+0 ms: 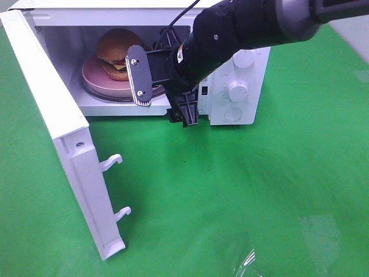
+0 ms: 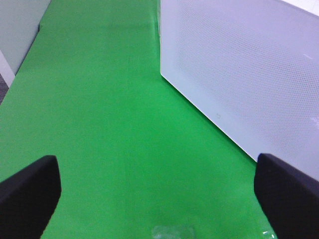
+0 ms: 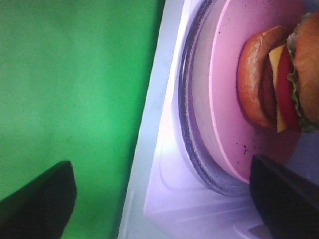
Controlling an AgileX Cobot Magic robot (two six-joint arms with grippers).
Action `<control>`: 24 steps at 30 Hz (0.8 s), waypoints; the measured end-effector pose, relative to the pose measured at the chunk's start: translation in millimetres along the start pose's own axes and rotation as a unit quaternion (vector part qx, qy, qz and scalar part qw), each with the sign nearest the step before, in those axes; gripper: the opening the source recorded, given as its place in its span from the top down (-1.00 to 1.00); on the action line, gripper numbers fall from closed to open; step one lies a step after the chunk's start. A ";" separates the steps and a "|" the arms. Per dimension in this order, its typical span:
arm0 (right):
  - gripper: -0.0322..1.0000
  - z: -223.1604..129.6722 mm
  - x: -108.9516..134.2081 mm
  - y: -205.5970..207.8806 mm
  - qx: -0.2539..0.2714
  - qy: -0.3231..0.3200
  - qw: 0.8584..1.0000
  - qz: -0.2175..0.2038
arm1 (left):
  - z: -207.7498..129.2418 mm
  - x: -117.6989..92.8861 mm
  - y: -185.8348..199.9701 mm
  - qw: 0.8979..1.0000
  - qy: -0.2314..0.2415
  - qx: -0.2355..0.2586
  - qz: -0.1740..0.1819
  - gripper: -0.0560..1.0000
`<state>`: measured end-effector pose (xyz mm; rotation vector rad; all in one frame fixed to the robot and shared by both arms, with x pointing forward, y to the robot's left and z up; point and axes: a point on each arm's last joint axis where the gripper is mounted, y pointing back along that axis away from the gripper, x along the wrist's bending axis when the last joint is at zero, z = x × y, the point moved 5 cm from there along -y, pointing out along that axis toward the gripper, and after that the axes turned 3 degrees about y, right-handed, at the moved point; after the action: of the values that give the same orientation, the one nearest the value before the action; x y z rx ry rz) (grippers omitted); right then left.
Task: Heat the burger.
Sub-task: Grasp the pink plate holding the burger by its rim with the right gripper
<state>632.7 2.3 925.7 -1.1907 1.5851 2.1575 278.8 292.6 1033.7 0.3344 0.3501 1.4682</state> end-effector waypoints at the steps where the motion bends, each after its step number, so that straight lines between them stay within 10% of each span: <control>1: -0.85 1.0 -3.0 -8.6 0.000 -0.004 1.000 -0.002 | 0.0 0.0 0.0 1.000 0.000 0.000 0.000 -0.99; 24: -0.81 6.4 -14.2 -91.0 0.001 -0.015 1.000 -0.011 | 0.0 0.0 0.0 1.000 0.000 0.000 0.000 -0.99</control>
<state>692.5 48.1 872.4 -1.1641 1.5542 2.1491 278.8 292.6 1033.7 0.3344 0.3501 1.4682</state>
